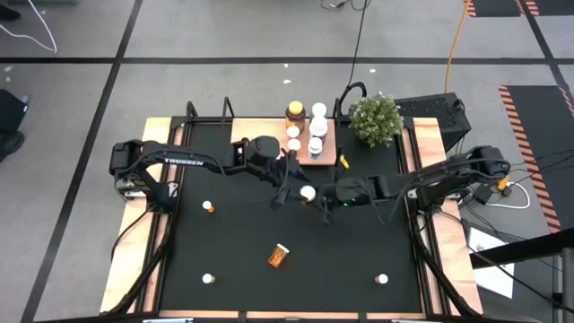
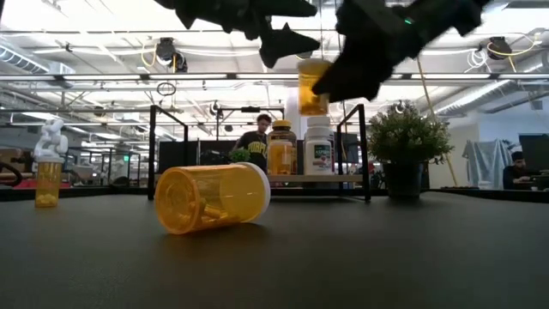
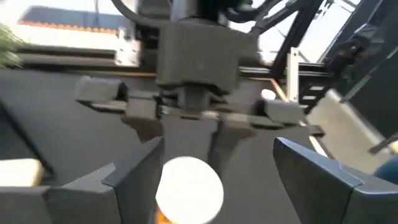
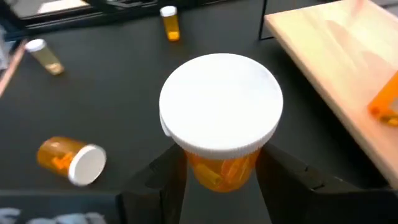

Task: Pick and place medicine bottles onto shelf by color
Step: Put the orange pill bottle on the shelf

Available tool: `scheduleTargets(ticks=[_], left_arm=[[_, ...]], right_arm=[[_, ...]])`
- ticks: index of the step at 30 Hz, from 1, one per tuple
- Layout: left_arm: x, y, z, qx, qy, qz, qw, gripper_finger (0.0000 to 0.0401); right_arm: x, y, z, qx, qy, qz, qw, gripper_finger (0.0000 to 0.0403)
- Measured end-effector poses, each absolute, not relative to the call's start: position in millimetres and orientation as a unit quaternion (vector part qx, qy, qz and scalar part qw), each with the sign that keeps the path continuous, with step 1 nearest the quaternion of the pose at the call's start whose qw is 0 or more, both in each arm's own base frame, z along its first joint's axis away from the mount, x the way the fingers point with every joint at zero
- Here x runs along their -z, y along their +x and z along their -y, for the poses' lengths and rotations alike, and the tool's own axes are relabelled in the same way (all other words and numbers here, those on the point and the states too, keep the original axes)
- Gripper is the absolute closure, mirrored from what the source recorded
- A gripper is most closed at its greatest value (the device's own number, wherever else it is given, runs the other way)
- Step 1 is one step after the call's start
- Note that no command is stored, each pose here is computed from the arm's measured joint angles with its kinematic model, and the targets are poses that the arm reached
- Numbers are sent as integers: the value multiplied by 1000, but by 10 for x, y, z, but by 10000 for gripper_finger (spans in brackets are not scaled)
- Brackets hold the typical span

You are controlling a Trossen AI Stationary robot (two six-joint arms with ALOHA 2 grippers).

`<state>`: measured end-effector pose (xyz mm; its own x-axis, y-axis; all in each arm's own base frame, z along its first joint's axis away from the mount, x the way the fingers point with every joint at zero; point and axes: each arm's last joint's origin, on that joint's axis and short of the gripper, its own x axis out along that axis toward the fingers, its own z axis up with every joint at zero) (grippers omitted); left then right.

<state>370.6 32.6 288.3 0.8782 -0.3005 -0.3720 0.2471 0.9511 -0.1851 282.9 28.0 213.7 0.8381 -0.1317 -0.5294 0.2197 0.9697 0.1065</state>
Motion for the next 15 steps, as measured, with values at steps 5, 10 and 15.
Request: scheduleTargets(ticks=[5, 10, 15], left_arm=[[-2916, 3611, -400, 130, 9, -217, 967, 100], [-2984, 3504, -459, 137, 63, -224, 963, 100], [-2983, 3441, -487, 132, 23, -248, 959, 100]], right_arm=[[-2356, 3049, -188, 111, 88, -270, 952, 239], [-2425, 3152, -186, 108, 81, -268, 954, 239], [-2467, 3157, -185, 111, 95, -258, 955, 238]])
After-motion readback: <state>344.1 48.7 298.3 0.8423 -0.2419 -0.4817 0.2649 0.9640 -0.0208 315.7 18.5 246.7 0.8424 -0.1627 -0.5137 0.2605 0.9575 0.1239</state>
